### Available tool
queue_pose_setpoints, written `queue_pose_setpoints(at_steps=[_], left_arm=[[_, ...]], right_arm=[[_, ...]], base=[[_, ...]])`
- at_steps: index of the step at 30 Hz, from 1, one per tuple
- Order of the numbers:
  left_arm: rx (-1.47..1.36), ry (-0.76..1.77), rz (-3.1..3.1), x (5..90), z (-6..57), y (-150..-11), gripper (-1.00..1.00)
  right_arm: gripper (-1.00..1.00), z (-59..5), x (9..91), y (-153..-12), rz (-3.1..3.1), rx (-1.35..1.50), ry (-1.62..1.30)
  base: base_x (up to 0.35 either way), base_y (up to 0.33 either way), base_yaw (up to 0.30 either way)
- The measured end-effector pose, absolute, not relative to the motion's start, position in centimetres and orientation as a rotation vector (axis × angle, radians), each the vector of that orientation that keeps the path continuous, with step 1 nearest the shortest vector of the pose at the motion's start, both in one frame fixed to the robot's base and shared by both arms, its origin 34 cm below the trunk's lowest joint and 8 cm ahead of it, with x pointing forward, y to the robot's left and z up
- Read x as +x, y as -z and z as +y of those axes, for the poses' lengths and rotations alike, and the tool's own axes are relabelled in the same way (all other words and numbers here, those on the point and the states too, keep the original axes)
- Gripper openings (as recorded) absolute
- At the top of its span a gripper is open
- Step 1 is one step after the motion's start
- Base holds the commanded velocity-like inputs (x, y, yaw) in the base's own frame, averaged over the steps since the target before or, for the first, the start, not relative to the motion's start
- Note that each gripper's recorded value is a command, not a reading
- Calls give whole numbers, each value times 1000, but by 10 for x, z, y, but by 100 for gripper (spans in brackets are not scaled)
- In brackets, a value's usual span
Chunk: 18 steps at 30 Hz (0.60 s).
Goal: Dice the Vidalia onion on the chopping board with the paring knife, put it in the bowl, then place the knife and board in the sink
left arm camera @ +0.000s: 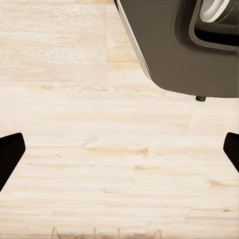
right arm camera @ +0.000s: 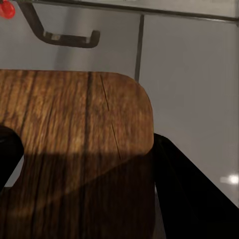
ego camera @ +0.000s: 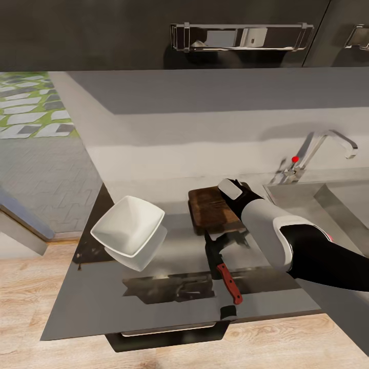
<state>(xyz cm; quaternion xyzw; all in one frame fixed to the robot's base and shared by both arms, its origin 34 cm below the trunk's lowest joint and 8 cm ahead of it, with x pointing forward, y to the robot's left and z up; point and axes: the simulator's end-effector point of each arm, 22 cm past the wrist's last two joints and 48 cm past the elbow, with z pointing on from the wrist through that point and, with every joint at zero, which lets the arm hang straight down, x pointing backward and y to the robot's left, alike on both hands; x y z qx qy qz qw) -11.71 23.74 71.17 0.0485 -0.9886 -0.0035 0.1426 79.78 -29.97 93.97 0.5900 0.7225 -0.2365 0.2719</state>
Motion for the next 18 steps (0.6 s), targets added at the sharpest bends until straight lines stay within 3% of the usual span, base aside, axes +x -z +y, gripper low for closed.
queue_pose_setpoints(at_steps=[18], left_arm=[[139, 11, -2850, -118, 238, -712, 100]], right_arm=[[-100, -299, 797, -939, 1947, 1595, 636]], base=[[0, 0, 0]])
